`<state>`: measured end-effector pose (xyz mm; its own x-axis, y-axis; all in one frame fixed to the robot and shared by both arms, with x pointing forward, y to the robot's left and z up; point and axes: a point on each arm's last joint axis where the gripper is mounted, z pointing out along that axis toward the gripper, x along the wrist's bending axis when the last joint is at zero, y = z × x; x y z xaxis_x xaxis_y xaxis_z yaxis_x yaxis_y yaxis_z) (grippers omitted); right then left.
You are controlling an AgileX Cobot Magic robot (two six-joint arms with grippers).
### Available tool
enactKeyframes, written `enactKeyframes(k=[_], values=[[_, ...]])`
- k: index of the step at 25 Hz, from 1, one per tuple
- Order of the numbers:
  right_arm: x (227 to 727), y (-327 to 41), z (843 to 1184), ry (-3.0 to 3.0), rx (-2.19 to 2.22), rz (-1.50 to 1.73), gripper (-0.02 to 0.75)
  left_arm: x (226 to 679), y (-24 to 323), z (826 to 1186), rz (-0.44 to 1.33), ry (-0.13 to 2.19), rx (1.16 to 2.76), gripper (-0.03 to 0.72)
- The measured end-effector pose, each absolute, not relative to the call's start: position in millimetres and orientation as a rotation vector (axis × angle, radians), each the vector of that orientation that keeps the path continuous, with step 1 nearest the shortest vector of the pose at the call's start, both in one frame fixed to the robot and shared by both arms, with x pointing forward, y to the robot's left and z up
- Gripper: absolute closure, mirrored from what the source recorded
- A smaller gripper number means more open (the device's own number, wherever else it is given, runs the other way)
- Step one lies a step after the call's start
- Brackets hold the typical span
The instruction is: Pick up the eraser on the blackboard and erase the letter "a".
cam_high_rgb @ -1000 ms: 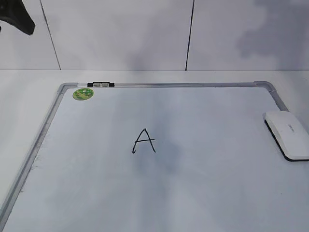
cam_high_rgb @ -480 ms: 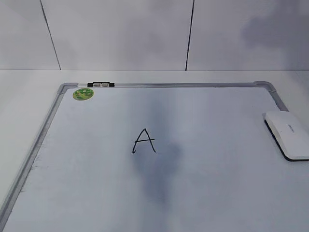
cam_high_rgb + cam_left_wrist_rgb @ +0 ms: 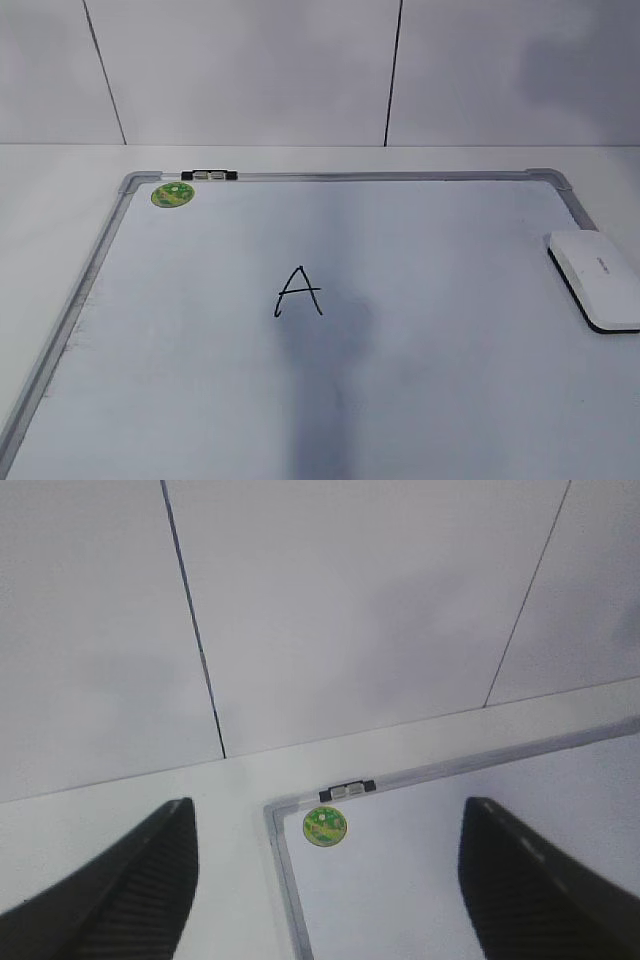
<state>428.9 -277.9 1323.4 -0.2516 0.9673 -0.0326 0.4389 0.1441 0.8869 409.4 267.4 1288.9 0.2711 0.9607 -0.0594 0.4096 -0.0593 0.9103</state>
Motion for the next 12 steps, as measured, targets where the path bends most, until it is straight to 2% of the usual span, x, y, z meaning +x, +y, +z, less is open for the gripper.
enactKeyframes(k=[12], values=[[333.0,-277.6,1359.1,1.592,1.145,1.199,0.144,328.6,275.6,1314.7,0.88,1.153,1.508,0.078]])
